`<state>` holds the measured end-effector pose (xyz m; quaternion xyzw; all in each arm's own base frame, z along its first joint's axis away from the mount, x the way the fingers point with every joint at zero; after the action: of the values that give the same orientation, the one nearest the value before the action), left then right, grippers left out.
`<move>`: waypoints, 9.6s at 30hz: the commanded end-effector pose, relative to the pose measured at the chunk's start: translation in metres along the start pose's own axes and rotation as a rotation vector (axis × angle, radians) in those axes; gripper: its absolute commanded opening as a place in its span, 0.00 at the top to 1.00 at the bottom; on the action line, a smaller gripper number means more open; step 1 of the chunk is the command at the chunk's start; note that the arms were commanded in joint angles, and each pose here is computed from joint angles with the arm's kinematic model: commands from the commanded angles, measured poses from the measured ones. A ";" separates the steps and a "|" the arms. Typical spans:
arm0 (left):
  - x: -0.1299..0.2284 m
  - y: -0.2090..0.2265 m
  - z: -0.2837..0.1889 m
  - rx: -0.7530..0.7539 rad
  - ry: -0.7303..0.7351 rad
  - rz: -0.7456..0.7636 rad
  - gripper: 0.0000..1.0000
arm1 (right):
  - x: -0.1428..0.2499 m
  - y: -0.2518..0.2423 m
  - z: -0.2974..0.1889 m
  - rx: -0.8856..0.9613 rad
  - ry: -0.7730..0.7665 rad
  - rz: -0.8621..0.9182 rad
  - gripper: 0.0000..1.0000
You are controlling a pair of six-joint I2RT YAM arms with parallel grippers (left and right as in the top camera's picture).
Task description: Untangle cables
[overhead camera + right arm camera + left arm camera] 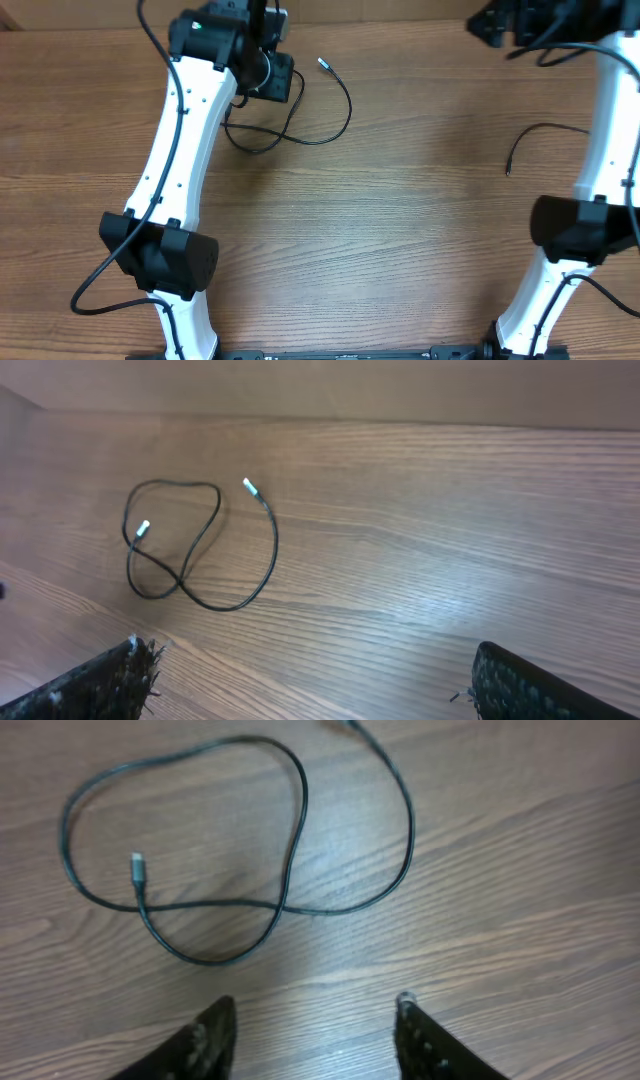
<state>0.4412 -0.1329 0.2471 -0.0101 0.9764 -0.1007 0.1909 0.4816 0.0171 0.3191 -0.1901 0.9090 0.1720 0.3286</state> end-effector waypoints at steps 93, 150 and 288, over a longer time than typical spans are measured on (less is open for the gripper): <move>0.058 0.005 -0.159 0.119 -0.145 -0.088 0.37 | 0.052 0.221 0.365 -0.217 0.009 0.299 0.20; 0.051 -0.004 -0.161 0.169 -0.171 -0.079 0.31 | 0.052 0.165 0.342 0.102 0.150 -0.292 0.16; 0.052 -0.037 -0.158 0.224 -0.177 -0.028 0.25 | 0.083 0.046 0.199 0.016 0.413 -0.012 0.48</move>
<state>0.3371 -0.1420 0.3740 -0.0145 0.9400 -0.2118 0.2669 0.5095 0.1309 0.1352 -0.2314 0.9536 0.1279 0.1440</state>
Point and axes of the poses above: each gripper's point midway between its finger pads, its own z axis out along the fingers, its own y axis along the line the jaws close on, x = y × z, the point moved 2 cm from there along -z, back along the fingers, and after that the axes turned 13 degrees about -z, right-handed, at the moved point
